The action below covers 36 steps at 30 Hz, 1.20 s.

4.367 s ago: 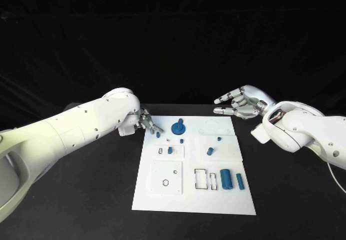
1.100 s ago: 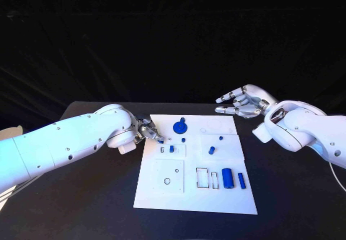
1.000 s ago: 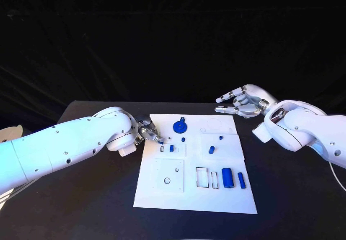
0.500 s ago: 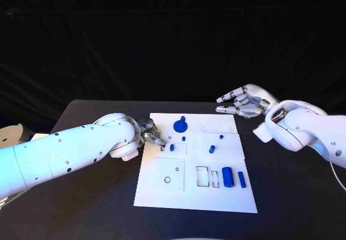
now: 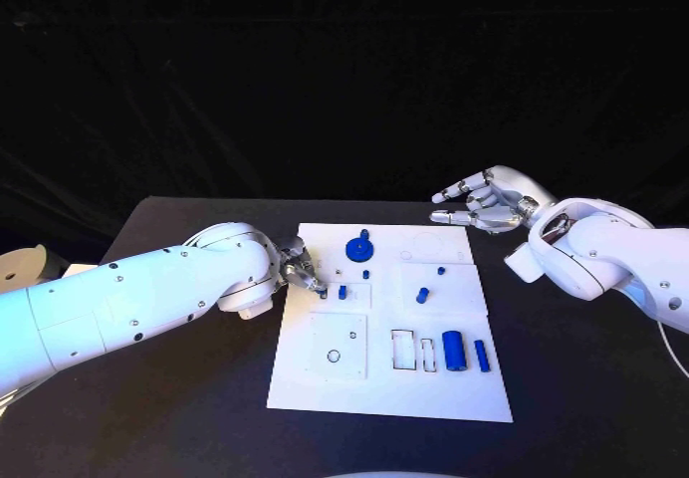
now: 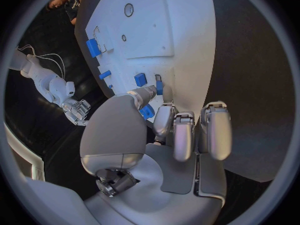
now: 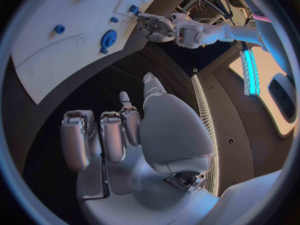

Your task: Assemble the parts on the task board

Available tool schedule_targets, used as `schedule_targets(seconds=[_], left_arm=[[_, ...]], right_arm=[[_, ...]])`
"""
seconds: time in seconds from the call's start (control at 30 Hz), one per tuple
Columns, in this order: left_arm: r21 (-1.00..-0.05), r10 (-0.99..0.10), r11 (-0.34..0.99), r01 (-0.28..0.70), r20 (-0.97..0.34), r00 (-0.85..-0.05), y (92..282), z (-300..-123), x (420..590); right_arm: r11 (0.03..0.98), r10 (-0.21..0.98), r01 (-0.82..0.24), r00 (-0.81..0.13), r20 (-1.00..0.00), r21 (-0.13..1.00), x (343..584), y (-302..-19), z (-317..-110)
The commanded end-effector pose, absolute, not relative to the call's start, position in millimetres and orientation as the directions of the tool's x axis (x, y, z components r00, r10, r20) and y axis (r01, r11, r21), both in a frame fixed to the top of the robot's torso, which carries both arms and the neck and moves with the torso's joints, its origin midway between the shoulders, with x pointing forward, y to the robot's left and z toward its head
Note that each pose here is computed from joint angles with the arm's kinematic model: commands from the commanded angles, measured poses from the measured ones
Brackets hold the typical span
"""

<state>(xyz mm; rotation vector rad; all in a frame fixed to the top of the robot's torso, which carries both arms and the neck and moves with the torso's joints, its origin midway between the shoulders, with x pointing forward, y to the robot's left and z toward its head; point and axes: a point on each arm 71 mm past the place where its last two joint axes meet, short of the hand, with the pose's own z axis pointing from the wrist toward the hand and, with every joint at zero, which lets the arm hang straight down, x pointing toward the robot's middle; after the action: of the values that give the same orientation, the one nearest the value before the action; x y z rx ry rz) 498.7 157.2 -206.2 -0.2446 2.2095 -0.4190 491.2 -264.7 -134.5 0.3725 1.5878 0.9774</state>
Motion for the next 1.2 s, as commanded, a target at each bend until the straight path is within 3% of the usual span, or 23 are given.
schedule_targets(seconds=[0.03, 1.2], left_arm=[[-0.335, -0.266, 0.942, -0.020, -0.710, -0.652, 157.5, -210.4, 496.2], [-0.307, -0.215, 0.952, 0.009, -0.683, -0.698, 145.9, -215.5, 495.3]], right_arm=[[0.598, 0.694, -0.281, -0.286, -0.661, 0.750, 491, -263, -135], [0.598, 0.694, -0.281, -0.285, -0.661, 0.750, 490, -263, -135]])
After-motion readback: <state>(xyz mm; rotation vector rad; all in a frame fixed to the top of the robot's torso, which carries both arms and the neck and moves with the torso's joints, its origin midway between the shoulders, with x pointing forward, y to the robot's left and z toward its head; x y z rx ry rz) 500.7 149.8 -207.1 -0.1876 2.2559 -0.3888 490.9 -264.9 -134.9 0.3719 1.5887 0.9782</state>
